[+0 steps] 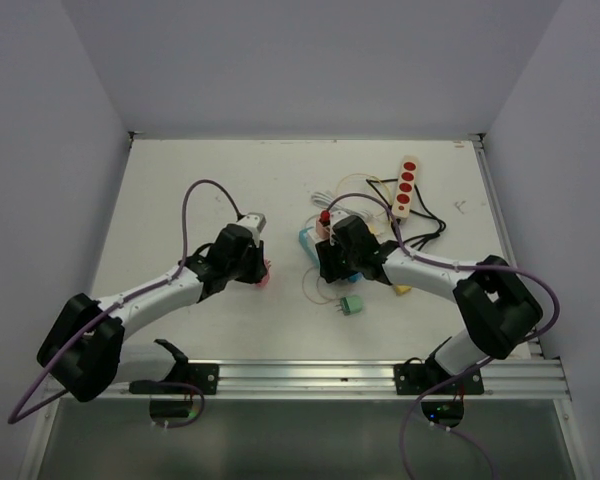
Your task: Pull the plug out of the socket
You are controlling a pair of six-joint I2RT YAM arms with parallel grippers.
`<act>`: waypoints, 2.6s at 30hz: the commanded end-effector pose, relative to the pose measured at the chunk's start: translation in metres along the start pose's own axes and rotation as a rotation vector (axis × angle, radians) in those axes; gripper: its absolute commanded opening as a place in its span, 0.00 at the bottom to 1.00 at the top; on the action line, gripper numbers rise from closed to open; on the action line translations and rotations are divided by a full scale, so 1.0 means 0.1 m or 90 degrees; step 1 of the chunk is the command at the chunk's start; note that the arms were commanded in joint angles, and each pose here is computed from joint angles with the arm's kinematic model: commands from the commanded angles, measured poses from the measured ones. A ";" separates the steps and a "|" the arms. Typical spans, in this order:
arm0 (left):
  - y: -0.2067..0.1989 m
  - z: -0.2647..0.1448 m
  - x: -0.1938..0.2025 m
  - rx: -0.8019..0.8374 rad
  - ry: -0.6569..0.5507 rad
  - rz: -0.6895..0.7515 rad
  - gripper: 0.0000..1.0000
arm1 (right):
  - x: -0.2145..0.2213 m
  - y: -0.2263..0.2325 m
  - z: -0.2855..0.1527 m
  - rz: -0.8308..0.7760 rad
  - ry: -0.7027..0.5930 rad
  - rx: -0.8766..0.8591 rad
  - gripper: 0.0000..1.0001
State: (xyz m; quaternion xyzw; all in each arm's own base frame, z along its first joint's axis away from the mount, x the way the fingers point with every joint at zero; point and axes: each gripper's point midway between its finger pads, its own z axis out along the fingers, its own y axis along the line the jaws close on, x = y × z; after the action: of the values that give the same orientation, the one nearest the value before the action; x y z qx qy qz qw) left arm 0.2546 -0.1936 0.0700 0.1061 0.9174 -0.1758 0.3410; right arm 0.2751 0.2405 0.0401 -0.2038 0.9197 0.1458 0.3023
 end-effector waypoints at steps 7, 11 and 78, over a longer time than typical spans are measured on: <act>0.15 0.31 -0.24 0.008 -0.063 -0.183 0.24 | 0.00 0.19 -0.13 -0.021 -0.012 -0.073 0.00; 0.40 0.28 -0.26 -0.019 -0.071 -0.223 0.50 | 0.01 0.21 -0.15 -0.021 -0.016 -0.085 0.00; -0.26 0.42 -0.22 -0.022 -0.014 -0.501 0.93 | 0.17 1.00 -0.25 0.133 -0.078 -0.352 0.00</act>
State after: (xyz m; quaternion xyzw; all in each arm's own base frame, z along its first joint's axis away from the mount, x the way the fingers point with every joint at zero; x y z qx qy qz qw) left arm 0.2755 -0.2244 0.0531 -0.2371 0.9010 -0.2568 0.2569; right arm 0.2027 0.2951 0.0408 -0.1571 0.8726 0.3856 0.2553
